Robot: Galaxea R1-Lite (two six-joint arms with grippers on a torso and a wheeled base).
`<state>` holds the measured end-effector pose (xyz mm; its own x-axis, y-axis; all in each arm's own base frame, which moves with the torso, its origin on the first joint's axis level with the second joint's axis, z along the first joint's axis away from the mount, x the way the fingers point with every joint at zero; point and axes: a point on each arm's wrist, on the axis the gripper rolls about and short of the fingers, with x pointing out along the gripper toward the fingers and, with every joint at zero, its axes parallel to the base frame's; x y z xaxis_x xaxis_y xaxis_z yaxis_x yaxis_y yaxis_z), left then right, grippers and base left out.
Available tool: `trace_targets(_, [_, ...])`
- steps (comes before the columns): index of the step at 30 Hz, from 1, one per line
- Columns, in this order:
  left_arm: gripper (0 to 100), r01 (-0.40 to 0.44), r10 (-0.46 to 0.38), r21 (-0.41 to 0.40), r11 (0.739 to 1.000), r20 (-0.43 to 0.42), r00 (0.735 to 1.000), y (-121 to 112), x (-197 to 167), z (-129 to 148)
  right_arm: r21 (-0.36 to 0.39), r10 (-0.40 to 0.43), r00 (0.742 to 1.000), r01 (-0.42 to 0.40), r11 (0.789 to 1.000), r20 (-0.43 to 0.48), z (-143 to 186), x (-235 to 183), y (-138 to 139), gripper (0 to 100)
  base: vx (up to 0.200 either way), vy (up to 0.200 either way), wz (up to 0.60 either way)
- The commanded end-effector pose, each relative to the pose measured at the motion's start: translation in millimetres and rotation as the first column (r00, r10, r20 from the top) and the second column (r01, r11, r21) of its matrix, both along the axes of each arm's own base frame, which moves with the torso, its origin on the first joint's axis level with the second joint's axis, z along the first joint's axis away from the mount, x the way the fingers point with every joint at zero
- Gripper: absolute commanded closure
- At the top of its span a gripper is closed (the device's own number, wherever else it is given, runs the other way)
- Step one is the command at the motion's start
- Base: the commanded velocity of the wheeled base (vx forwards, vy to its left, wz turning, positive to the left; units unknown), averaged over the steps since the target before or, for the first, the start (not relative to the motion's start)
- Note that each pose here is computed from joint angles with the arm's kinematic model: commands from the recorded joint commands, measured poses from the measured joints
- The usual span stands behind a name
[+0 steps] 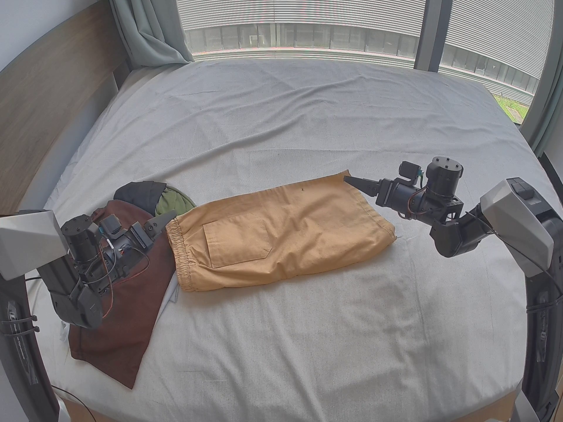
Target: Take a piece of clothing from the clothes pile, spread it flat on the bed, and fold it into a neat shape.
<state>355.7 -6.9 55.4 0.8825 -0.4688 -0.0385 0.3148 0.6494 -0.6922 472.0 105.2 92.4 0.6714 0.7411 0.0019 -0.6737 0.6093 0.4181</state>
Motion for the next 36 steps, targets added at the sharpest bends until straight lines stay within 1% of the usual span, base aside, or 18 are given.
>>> trace_targets(1, [0,0.032,-0.032,0.007,0.999,0.017,0.999,-9.3,-8.6,9.8,0.000,-0.002,1.000,0.002,1.000,0.016,-2.0,-29.8,4.7,0,0.000,0.000,0.00])
trace_targets(6, [0,0.059,-0.059,0.011,0.998,0.011,0.998,-18.6,-15.8,12.2,0.005,-0.002,1.000,0.002,1.000,0.006,-26.3,-50.9,3.3,0,0.000,0.000,0.00])
trace_targets(10, [0,0.081,-0.083,0.053,0.995,0.020,0.996,-25.1,-20.0,10.6,-0.004,-0.040,0.999,0.040,0.999,-0.024,-42.5,-63.5,1.0,0,0.000,0.000,0.00])
trace_targets(12, [0,0.087,-0.089,0.081,0.993,0.024,0.996,-26.5,-22.1,8.8,-0.004,-0.043,0.999,0.043,0.999,-0.024,-50.9,-68.8,3.5,0,0.000,0.000,0.00])
trace_targets(16, [0,0.090,-0.093,0.103,0.991,0.028,0.995,-26.5,-23.5,7.5,-0.004,-0.045,0.999,0.045,0.999,-0.029,-65.0,-73.6,2.3,0,0.000,0.000,0.00])
trace_targets(19, [0,0.091,-0.095,0.109,0.990,0.031,0.995,-27.4,-24.0,7.8,-0.002,-0.043,0.998,0.043,0.999,-0.034,-67.9,-79.1,1.6,0,0.000,0.000,0.00])
trace_targets(22, [0,0.099,-0.102,0.114,0.989,0.020,0.995,-29.7,-27.2,5.8,0.021,-0.043,0.997,0.044,0.999,-0.058,-68.9,-87.7,0.2,0,0.000,0.000,0.00])
trace_targets(25, [0,0.102,-0.107,0.149,0.984,0.031,0.994,-31.6,-28.4,4.3,0.028,-0.044,0.998,0.046,0.999,-0.049,-62.8,-88.6,-0.1,0,0.000,0.000,0.00])
trace_targets(27, [0,0.106,-0.117,0.197,0.975,0.044,0.992,-31.9,-30.5,2.0,0.036,-0.055,0.998,0.056,0.998,-0.036,-55.4,-88.8,-2.7,0,0.000,0.000,0.00])
trace_targets(30, [0,0.107,-0.122,0.231,0.967,0.051,0.991,-32.3,-31.8,-0.2,0.035,-0.068,0.997,0.070,0.997,-0.043,-56.1,-89.4,-5.5,0,0.000,0.000,0.00])
trace_targets(36, [0,0.118,-0.133,0.242,0.963,0.046,0.990,-36.0,-34.7,-1.6,0.028,-0.072,0.995,0.074,0.997,-0.067,-63.2,-90.8,-7.1,0,0.000,0.000,0.00])
